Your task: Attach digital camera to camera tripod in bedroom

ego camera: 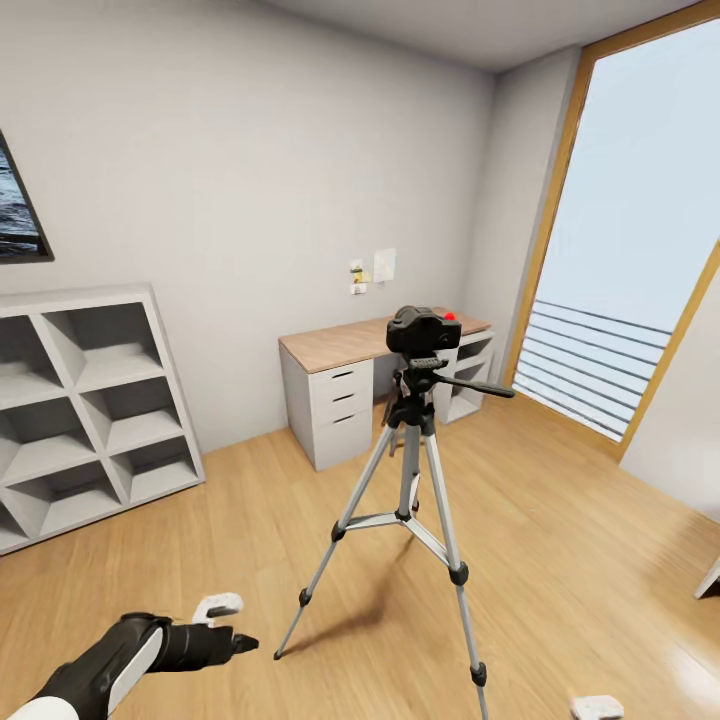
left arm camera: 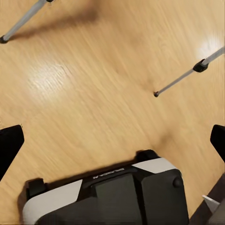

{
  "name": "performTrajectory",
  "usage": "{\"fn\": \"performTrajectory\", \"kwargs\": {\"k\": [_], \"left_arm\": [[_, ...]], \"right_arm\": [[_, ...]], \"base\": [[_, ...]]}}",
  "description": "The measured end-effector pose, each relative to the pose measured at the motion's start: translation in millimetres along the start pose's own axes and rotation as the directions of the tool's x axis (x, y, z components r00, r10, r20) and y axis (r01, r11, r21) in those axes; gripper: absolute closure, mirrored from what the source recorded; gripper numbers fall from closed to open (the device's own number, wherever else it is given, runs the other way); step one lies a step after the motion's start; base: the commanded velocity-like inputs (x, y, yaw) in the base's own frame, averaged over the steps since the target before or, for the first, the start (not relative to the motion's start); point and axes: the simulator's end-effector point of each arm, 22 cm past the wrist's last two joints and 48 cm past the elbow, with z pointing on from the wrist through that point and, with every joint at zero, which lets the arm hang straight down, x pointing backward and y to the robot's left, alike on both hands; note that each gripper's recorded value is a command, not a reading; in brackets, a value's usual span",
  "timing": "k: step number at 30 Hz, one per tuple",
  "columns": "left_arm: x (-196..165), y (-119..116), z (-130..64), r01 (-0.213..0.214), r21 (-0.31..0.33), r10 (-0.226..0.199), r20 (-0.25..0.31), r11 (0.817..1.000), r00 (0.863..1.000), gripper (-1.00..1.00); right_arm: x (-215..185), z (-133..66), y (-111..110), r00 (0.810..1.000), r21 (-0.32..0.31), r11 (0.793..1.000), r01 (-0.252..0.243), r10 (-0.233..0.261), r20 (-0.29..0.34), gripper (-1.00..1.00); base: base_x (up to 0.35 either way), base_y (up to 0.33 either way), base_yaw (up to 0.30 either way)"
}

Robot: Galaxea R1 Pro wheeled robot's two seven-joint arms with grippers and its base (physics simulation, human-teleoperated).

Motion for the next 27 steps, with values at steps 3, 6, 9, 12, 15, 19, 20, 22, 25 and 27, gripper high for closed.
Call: {"fn": "performTrajectory", "kwargs": {"k": [3, 6, 9, 12, 15, 19, 20, 22, 25, 27], "left_arm": [[28.9, 13.0, 6.0, 0.025, -0.023, -0.025, -0.024, 0.999, 0.999, -1.0], [62.1, 30.3, 12.2, 0.057, -0.066, -0.061, -0.053, 0.996, 0.997, -1.0], [103.1, 46.5, 19.9, 0.096, -0.126, -0.108, -0.098, 0.987, 0.989, -1.0], [144.7, 62.5, 23.8, 0.124, -0.202, -0.155, -0.143, 0.972, 0.978, -1.0], [182.9, 74.8, 24.0, 0.141, -0.274, -0.195, -0.182, 0.951, 0.964, -1.0], [247.2, 81.6, 20.7, 0.148, -0.344, -0.241, -0.243, 0.927, 0.94, -1.0], [261.0, 80.4, 20.0, 0.149, -0.351, -0.248, -0.257, 0.924, 0.934, -1.0], [291.3, 76.2, 18.2, 0.152, -0.36, -0.264, -0.288, 0.921, 0.921, -1.0], [342.6, 63.4, 14.3, 0.155, -0.364, -0.287, -0.345, 0.918, 0.894, -1.0], [374.1, 53.8, 10.7, 0.158, -0.364, -0.301, -0.38, 0.918, 0.875, -1.0]], "right_arm": [[60.2, 9.7, -10.0, 0.992, 0.037, 0.999, -0.029, 0.033, -0.122, -1.0], [102.2, 12.4, -13.1, 0.978, 0.066, 0.997, -0.037, 0.049, -0.202, -1.0], [129.7, 12.4, -17.1, 0.967, 0.103, 0.994, -0.029, 0.054, -0.249, -1.0], [156.6, 10.4, -19.9, 0.953, 0.143, 0.989, -0.024, 0.065, -0.295, -1.0], [187.2, 6.4, -17.4, 0.933, 0.165, 0.986, -0.023, 0.081, -0.35, -1.0], [246.8, -4.7, 7.8, 0.882, 0.149, 0.988, -0.038, 0.103, -0.461, -1.0], [256.8, -6.5, 16.9, 0.871, 0.14, 0.989, -0.043, 0.106, -0.479, -1.0], [271.5, -8.6, 37.0, 0.855, 0.118, 0.991, -0.055, 0.108, -0.508, -1.0], [283.8, -9.8, 64.3, 0.84, 0.088, 0.994, -0.071, 0.107, -0.532, -1.0], [288.2, -10.2, 76.4, 0.834, 0.075, 0.994, -0.079, 0.107, -0.541, -1.0]], "base": [[0.0, 0.0, 0.0], [0.0, 0.0, 0.0], [0.0, 0.0, 0.0], [0.0, 0.0, 0.0], [0.0, 0.0, 0.0], [0.0, 0.0, 0.0], [0.0, 0.0, 0.0], [0.0, 0.0, 0.0], [0.0, 0.0, 0.0], [0.0, 0.0, 0.0]]}}
